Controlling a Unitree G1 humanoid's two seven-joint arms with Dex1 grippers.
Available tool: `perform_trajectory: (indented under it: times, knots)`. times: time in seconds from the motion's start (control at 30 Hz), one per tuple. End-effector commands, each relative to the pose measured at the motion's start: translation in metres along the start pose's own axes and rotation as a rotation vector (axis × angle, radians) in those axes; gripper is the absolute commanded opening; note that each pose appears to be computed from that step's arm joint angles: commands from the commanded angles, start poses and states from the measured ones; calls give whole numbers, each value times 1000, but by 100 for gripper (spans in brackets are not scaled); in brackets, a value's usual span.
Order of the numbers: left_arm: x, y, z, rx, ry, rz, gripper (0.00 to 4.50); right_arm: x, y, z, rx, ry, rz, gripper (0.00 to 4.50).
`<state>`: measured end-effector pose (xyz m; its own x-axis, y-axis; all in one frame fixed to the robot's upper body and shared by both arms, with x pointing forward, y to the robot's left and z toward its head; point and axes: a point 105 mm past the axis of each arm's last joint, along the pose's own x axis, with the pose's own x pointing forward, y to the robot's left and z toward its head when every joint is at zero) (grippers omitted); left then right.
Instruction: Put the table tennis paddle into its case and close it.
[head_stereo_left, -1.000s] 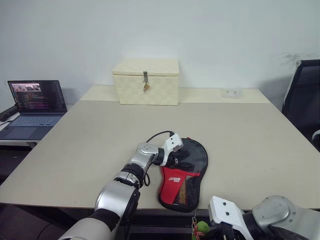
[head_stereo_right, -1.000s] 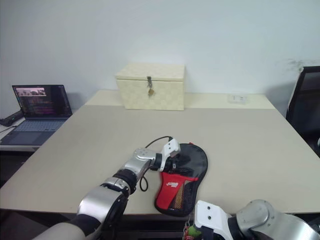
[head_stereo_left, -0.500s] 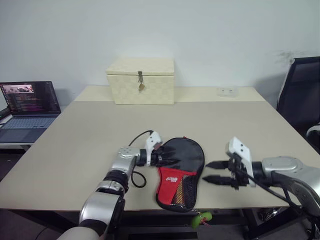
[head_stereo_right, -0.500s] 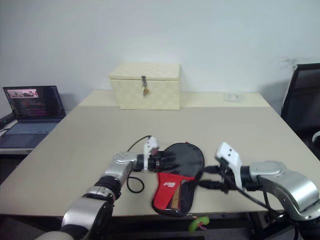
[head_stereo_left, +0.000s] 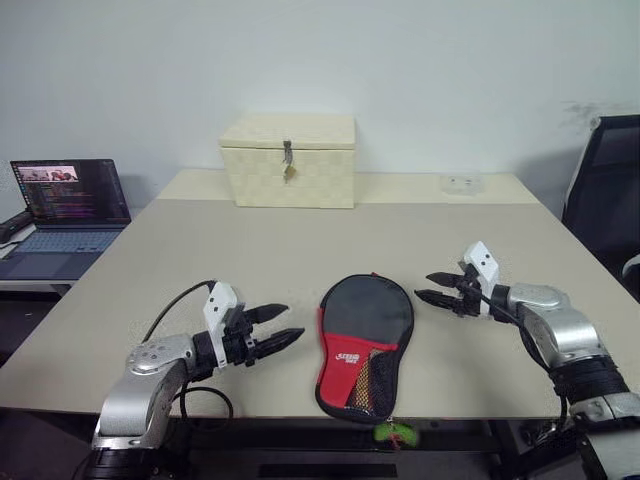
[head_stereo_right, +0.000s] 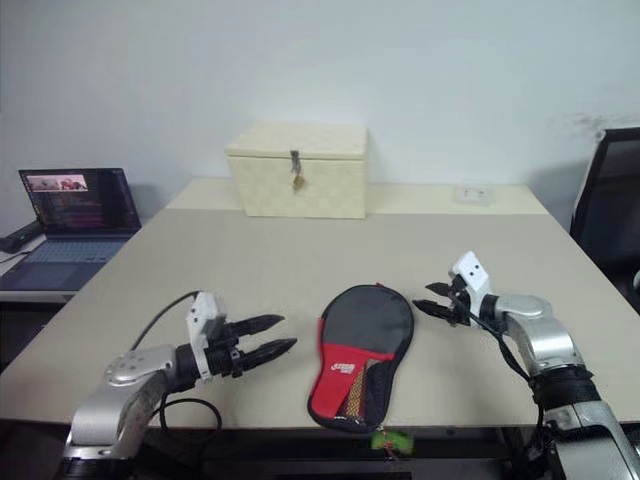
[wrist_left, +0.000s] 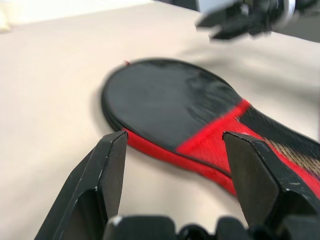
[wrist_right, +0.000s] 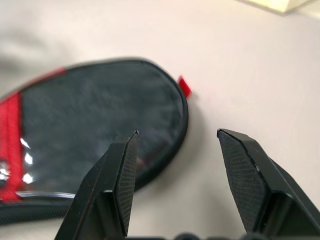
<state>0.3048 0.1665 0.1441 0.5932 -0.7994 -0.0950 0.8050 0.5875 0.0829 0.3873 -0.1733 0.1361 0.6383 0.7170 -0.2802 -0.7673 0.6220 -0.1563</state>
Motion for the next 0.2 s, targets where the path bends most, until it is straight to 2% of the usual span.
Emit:
perform_trajectory:
  times: [0.03,0.2]
  knots:
    - [-2,5,15,48,-26,18,330,-4,-10,18,-78,-34,-17,277]
    - [-2,11,14,32,-33,71,330,-15,-14,16,-67,-10,-11,277]
